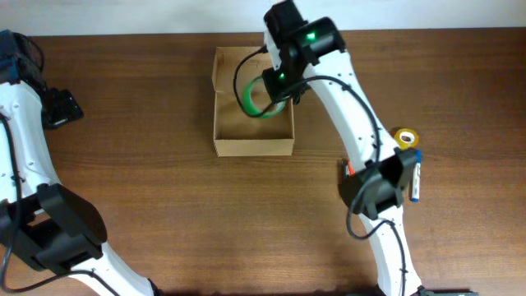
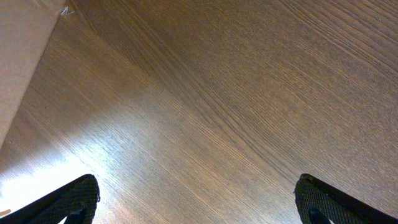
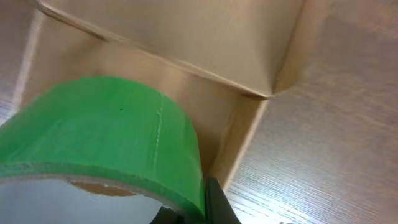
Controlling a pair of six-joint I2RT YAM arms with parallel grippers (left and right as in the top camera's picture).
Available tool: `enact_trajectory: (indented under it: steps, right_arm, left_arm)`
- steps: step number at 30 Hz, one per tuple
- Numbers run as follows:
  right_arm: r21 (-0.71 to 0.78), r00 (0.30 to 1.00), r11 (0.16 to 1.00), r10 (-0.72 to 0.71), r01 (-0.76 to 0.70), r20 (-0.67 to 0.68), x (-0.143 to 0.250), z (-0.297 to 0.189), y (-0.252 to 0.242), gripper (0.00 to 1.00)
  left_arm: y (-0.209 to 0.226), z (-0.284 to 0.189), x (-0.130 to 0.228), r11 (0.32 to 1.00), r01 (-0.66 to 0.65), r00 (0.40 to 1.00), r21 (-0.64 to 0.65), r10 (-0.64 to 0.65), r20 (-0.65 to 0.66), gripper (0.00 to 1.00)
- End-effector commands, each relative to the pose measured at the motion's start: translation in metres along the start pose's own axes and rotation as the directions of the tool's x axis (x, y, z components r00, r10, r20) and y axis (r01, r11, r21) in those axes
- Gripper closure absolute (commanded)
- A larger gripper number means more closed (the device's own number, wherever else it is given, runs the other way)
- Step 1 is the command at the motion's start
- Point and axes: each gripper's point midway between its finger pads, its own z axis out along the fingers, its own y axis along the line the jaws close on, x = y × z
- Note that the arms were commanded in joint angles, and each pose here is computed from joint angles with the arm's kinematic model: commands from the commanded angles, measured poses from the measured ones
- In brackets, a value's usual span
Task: Pack container
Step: 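Carry the green tape roll with the right gripper into the box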
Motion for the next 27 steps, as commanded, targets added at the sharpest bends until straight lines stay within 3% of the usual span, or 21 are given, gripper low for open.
enact_trajectory:
  steps: [1,13,19,27]
  right_arm:
    - [-0.030,0.999,0.999,-0.032,0.030,-0.043,0.005,0.022,0.017,0.96]
    - [0.001,0.977,1.000,-0.026,0.027,-0.212,0.033,0.098,0.008,0.96]
    - [0.030,0.976,0.999,0.026,-0.020,-0.215,0.032,0.099,-0.021,0.96]
    - [0.029,0.980,0.999,0.026,-0.021,-0.198,0.028,0.100,-0.022,0.96]
  left_arm:
    - [0.002,-0.001,0.000,1.000,-0.009,1.000,0.005,0.009,0.003,0.00]
    - [0.002,-0.001,0.000,1.000,-0.009,1.000,0.005,0.009,0.003,0.00]
    - [0.002,-0.001,0.000,1.000,-0.009,1.000,0.005,0.009,0.003,0.00]
    - [0.002,-0.001,0.000,1.000,-0.009,1.000,0.005,0.009,0.002,0.00]
